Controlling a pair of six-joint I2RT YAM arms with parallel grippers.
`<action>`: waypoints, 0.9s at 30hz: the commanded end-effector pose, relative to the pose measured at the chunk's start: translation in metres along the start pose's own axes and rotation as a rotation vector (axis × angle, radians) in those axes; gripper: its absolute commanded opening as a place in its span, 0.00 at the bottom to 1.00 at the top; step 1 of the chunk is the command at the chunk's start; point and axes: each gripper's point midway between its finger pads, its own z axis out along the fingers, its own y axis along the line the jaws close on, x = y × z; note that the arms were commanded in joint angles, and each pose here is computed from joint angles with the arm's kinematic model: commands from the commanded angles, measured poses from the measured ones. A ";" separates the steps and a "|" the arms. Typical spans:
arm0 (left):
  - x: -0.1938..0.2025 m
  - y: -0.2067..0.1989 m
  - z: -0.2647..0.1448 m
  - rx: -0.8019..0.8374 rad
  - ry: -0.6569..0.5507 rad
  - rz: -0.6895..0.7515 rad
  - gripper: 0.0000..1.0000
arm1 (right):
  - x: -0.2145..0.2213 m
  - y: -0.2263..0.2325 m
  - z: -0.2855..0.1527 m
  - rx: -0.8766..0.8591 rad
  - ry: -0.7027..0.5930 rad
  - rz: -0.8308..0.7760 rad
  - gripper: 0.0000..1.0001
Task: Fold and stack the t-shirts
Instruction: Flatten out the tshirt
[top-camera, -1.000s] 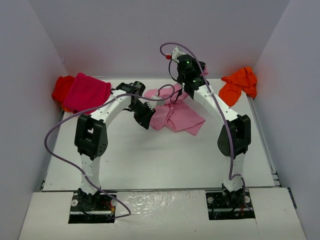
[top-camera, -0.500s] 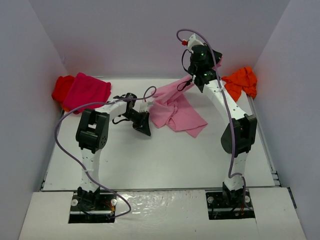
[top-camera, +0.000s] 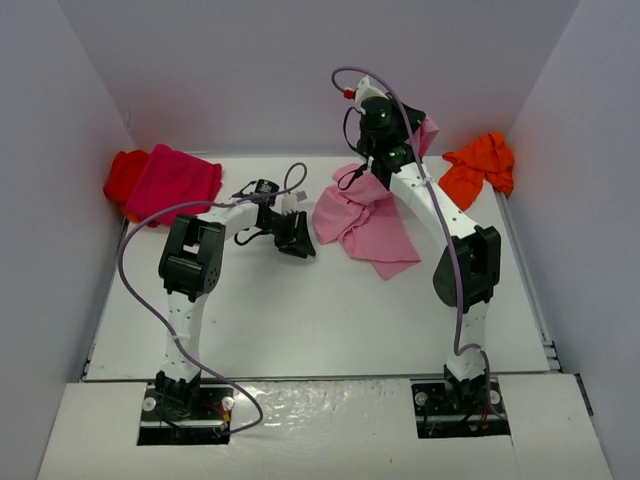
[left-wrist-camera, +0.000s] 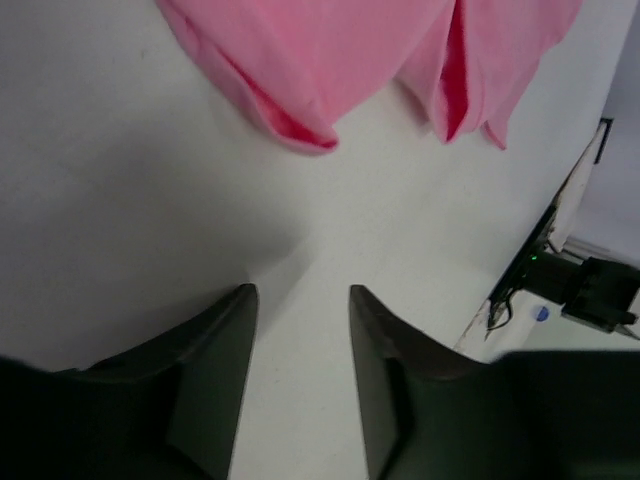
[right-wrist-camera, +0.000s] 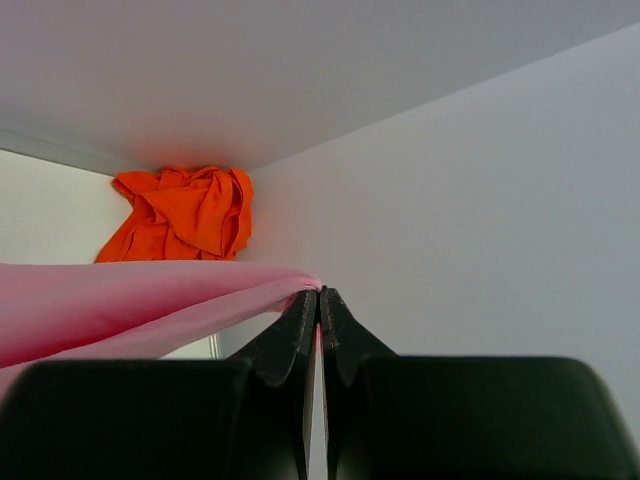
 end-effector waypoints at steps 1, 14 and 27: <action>-0.070 -0.014 -0.012 -0.006 -0.190 0.053 0.46 | -0.007 -0.032 -0.010 0.081 0.001 0.089 0.00; -0.113 -0.007 0.007 -0.009 -0.233 0.032 0.49 | -0.014 -0.026 -0.031 0.074 -0.006 0.074 0.00; -0.076 -0.001 0.011 -0.052 -0.142 0.010 0.49 | -0.020 -0.026 -0.033 0.081 -0.007 0.076 0.00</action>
